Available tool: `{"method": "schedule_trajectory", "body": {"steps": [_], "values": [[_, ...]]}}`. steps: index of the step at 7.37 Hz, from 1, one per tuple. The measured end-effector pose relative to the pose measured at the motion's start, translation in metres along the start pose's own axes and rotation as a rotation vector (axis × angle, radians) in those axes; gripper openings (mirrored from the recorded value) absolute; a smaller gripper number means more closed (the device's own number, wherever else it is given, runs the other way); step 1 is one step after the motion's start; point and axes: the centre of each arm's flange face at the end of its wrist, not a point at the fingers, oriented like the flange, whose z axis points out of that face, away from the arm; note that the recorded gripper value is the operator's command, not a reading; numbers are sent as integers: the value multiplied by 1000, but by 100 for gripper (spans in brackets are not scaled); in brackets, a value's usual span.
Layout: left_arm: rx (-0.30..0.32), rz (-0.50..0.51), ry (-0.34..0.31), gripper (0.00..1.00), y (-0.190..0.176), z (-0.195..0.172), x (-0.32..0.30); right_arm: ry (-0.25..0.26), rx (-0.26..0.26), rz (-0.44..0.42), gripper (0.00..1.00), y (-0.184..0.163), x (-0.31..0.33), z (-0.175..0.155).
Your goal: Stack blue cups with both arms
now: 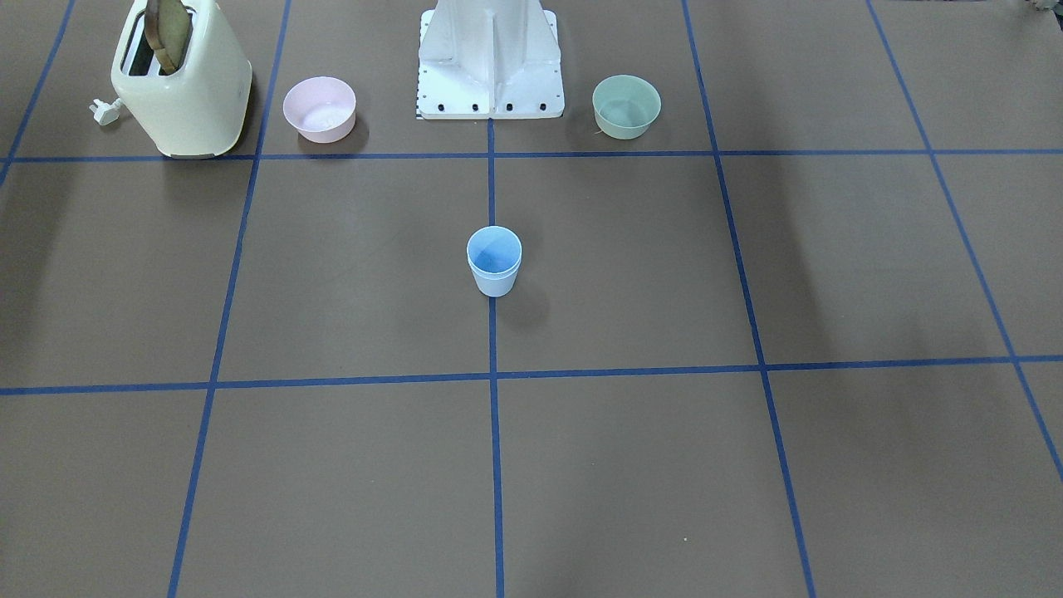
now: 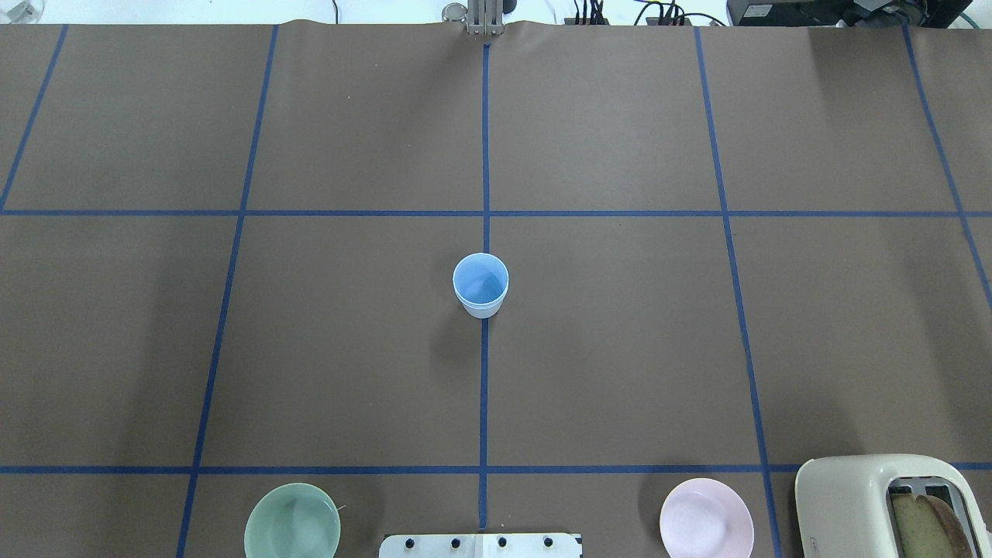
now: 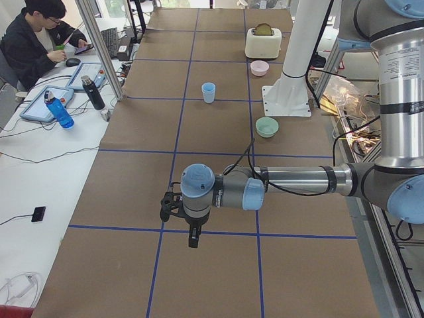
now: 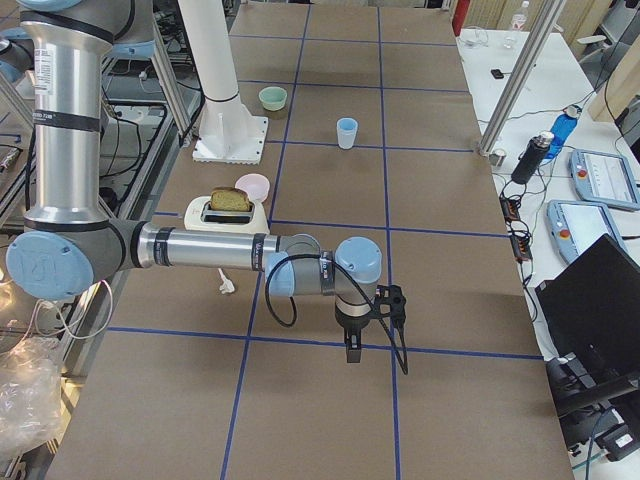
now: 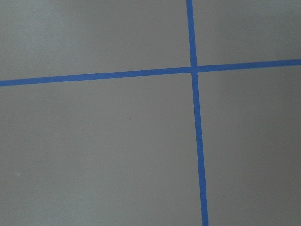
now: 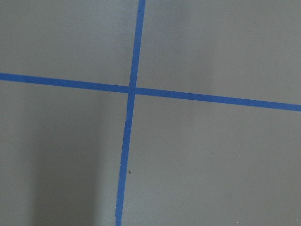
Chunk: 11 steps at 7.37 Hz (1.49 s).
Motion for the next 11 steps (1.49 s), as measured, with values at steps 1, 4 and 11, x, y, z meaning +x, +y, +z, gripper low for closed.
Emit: {"method": "schedule_trajectory", "body": {"steps": [1,4,11], "values": [[0,0,0,98,0,0,0,-1,-8,7,100,-3,-2,-2],[0,0,0,98,0,0,0,-8,-10,7,100,-6,-5,-4],[1,0,0,98,1,0,0,-13,-8,3,100,-8,-7,-5]]}}
